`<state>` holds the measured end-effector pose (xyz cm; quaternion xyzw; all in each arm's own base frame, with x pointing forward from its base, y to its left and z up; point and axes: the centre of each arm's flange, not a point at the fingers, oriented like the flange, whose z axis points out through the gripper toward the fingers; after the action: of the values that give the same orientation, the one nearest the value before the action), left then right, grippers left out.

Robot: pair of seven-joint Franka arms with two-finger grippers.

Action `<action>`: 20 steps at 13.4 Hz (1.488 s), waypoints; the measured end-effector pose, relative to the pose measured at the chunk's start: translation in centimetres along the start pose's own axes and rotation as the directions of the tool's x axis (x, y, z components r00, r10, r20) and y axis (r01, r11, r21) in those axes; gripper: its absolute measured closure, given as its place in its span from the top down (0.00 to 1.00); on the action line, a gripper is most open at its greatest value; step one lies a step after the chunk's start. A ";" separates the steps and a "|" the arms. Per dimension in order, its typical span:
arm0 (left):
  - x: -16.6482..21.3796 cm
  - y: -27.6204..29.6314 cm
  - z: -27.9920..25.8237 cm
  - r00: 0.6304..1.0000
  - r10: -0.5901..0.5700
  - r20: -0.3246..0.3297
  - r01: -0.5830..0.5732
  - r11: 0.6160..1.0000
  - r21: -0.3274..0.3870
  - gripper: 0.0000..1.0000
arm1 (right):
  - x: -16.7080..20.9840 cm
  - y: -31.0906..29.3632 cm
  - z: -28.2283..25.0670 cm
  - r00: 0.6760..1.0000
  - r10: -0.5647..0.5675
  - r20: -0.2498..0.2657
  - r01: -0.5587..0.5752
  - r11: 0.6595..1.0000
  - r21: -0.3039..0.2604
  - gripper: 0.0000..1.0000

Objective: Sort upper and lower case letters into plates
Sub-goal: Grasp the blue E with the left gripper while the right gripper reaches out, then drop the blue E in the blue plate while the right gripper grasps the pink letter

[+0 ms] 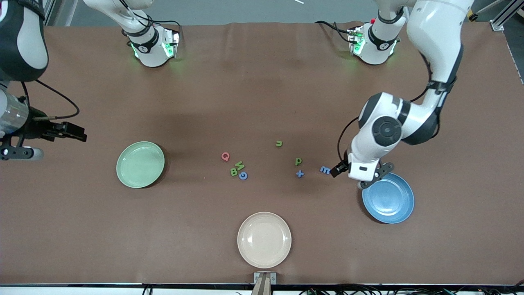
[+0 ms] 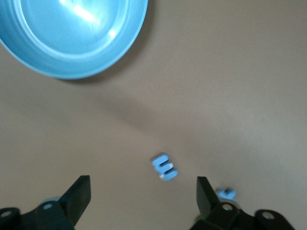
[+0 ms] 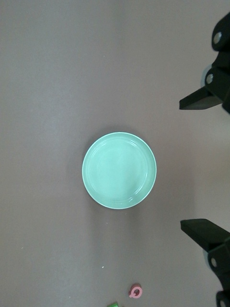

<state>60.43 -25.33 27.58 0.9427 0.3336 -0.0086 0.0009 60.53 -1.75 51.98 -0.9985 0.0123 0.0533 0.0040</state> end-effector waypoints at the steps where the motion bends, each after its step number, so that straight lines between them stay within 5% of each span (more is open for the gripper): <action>1: -0.6 0.5 1.5 0.999 -0.054 -0.010 0.054 0.999 -0.005 0.96 | 0.4 -0.6 0.6 1.000 -0.008 0.010 0.008 1.000 -0.001 1.00; 5: -1.8 1.0 7.3 0.985 -0.174 -0.024 0.174 0.984 0.022 0.87 | 1.7 -4.8 3.6 0.997 -0.063 0.048 0.063 0.998 -0.006 1.00; 11: -2.8 1.2 10.1 0.980 -0.201 -0.009 0.201 0.979 0.034 0.71 | 2.1 -18.3 10.8 0.999 0.049 0.006 -0.049 0.998 0.029 1.00; 16: -3.0 1.7 9.8 0.981 -0.193 -0.013 0.193 0.981 0.018 0.27 | 0.5 -27.6 22.2 0.990 0.104 -0.093 -0.098 0.993 0.064 1.00; 20: 0.3 1.5 8.3 0.994 -0.056 -0.090 0.056 0.998 0.003 0.27 | -2.2 -34.4 28.3 0.988 0.102 -0.113 -0.095 0.993 0.068 1.00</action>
<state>61.49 -26.34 19.30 0.9324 0.3596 0.0328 -0.0171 56.19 33.00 24.27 -0.9975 0.0635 -0.0054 0.0320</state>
